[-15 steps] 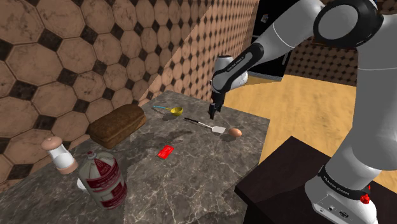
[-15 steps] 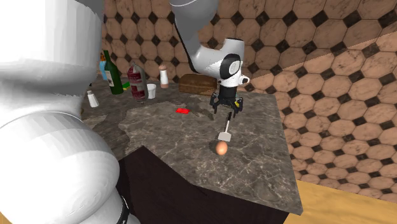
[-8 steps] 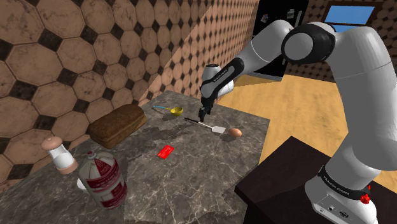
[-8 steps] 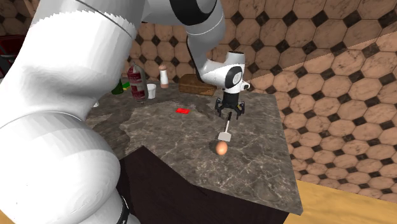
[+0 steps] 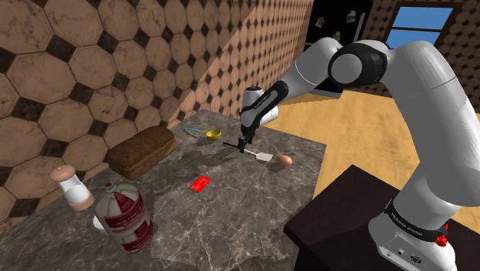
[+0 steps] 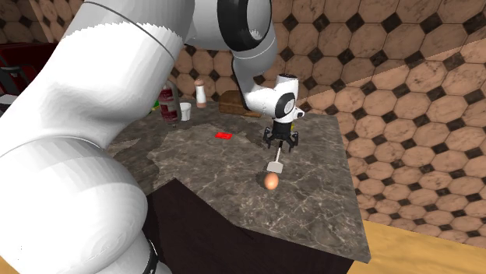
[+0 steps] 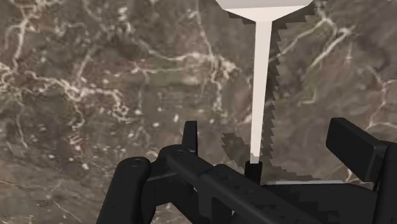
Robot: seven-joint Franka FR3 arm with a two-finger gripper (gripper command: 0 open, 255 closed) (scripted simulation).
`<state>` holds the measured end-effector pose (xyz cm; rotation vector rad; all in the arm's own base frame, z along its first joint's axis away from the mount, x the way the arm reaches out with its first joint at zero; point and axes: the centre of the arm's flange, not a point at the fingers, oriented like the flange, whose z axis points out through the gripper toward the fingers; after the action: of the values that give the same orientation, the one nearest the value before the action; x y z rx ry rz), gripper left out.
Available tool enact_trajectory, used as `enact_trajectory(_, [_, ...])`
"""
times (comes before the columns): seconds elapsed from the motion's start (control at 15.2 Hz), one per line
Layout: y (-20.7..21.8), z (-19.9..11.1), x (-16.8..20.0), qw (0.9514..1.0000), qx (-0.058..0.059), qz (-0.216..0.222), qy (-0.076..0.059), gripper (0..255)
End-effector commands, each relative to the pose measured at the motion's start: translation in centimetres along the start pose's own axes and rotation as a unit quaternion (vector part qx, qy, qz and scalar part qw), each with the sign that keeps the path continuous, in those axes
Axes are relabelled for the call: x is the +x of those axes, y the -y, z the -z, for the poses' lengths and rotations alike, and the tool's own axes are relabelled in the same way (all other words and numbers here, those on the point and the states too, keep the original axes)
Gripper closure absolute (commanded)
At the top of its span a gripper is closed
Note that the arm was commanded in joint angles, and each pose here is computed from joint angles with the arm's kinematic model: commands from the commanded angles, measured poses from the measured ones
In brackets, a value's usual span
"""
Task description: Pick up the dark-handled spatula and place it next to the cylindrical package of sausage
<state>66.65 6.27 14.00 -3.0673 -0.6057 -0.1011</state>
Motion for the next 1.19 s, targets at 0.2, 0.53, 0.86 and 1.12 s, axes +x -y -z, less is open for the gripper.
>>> enact_trajectory(0.2, [0.03, -0.53, 0.0, 1.0, 0.0, 0.0, 0.0, 0])
enact_trajectory(0.53, [0.02, -0.53, 0.0, 1.0, 0.0, 0.0, 0.0, 255])
enact_trajectory(0.86, [0.02, -0.53, 0.0, 1.0, 0.0, 0.0, 0.0, 255])
enact_trajectory(1.12, [0.03, 0.0, 0.04, 1.0, 0.0, 0.0, 0.0, 255])
